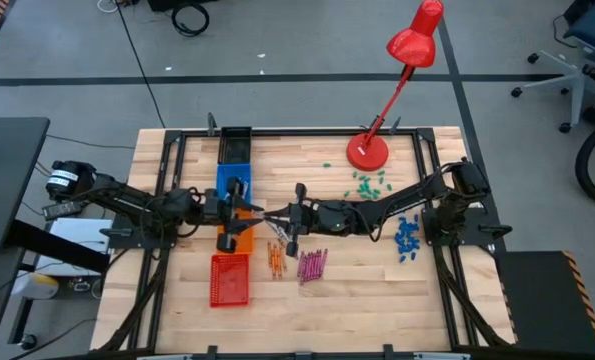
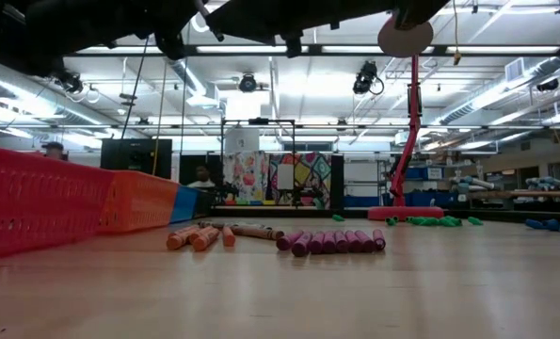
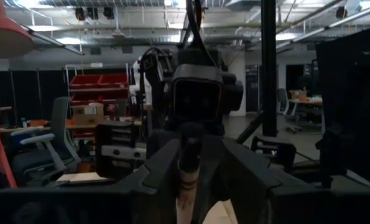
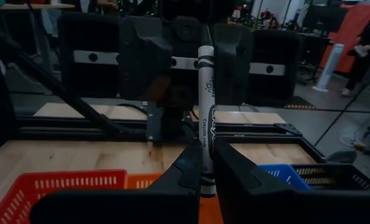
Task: Sort crayons
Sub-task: Put the black crayon into the blue bin
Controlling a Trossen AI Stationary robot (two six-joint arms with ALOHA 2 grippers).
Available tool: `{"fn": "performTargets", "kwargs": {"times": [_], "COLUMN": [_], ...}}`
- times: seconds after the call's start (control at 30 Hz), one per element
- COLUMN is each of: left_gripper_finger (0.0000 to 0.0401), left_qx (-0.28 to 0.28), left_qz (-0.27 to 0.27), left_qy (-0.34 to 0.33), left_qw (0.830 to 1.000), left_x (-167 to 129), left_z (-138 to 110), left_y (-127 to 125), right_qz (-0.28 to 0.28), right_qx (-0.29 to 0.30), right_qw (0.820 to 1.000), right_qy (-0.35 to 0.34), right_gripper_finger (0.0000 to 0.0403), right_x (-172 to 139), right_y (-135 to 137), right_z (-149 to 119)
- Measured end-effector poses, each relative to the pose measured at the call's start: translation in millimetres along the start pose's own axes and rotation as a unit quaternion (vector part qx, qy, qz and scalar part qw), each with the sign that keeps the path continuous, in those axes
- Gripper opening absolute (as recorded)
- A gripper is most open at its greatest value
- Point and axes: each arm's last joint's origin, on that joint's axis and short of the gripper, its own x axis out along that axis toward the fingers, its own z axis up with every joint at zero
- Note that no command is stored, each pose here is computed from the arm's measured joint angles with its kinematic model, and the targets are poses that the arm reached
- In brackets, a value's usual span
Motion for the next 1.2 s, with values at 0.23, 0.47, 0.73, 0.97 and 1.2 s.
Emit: {"fn": "performTargets", "kwargs": {"times": [0.23,0.47,0.73,0.97,1.2], "left_gripper_finger": [0.0052,0.0028,0.0037,0.0035,0.0035], "left_qx": [0.006,0.010,0.012,0.008,-0.023], "left_qz": [0.005,0.047,0.061,0.096,0.196], "left_qy": [0.014,0.033,0.051,0.077,0.124], "left_qw": [1.000,0.998,0.997,0.992,0.972], "left_x": [1.4,1.2,0.8,-0.1,-4.1], "left_z": [-1.7,-5.0,-8.4,-13.5,-24.3], "left_y": [2.2,5.1,5.8,10.0,29.0], "right_qz": [0.001,-0.021,-0.034,-0.070,-0.110], "right_qx": [0.002,0.011,0.007,-0.010,-0.023], "right_qw": [1.000,1.000,0.998,0.994,0.983], "right_qy": [0.000,0.010,0.051,0.087,0.147], "right_gripper_finger": [0.0036,0.0060,0.0128,0.0181,0.0199], "right_x": [0.0,0.0,-0.9,-7.6,-19.6], "right_y": [0.1,-1.1,-0.7,-3.1,-9.7], "right_z": [-0.1,-1.8,-9.9,-9.2,-9.2]}}
